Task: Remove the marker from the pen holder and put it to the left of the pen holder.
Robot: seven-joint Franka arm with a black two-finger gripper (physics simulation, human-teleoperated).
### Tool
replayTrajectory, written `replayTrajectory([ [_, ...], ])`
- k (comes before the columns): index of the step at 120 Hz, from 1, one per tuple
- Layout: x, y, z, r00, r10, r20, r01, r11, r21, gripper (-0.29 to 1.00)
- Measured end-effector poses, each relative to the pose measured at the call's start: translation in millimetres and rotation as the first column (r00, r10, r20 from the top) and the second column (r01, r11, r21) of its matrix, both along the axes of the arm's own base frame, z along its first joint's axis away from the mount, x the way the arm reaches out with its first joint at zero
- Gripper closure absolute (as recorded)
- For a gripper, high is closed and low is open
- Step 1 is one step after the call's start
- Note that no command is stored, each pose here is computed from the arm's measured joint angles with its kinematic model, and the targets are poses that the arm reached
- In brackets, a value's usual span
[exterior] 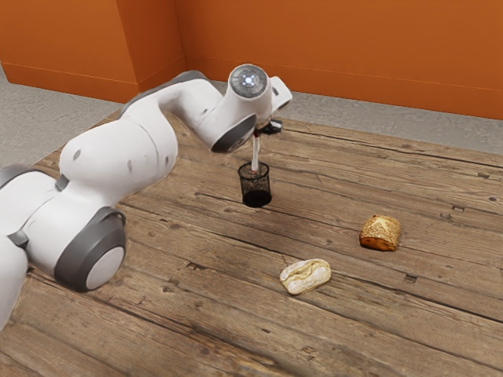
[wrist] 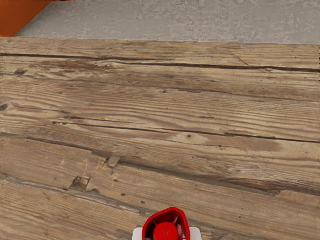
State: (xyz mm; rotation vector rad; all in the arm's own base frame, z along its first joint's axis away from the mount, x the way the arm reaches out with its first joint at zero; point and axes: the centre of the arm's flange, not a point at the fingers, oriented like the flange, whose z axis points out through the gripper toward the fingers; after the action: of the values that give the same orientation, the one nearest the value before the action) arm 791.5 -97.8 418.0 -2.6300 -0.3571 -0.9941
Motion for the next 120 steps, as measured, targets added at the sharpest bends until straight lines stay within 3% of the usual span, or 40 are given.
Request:
replayTrajectory([
  [20, -27, 25, 84, 0.995, 0.096, -0.009, -0.097, 0.994, -0.054, 0.79],
  [28, -40, 42, 103, 0.987, 0.152, -0.055, -0.155, 0.986, -0.060, 0.79],
  [46, -64, 85, 113, 0.934, 0.286, -0.215, -0.295, 0.955, -0.012, 0.79],
  [58, -79, 105, 95, 0.860, 0.357, -0.364, -0.368, 0.929, 0.041, 0.79],
  [81, -117, 144, 28, 0.660, 0.420, -0.623, -0.441, 0.888, 0.131, 0.79],
  [99, -142, 156, -15, 0.531, 0.411, -0.741, -0.427, 0.885, 0.185, 0.79],
  [120, -161, 173, -49, 0.423, 0.393, -0.816, -0.396, 0.890, 0.224, 0.79],
])
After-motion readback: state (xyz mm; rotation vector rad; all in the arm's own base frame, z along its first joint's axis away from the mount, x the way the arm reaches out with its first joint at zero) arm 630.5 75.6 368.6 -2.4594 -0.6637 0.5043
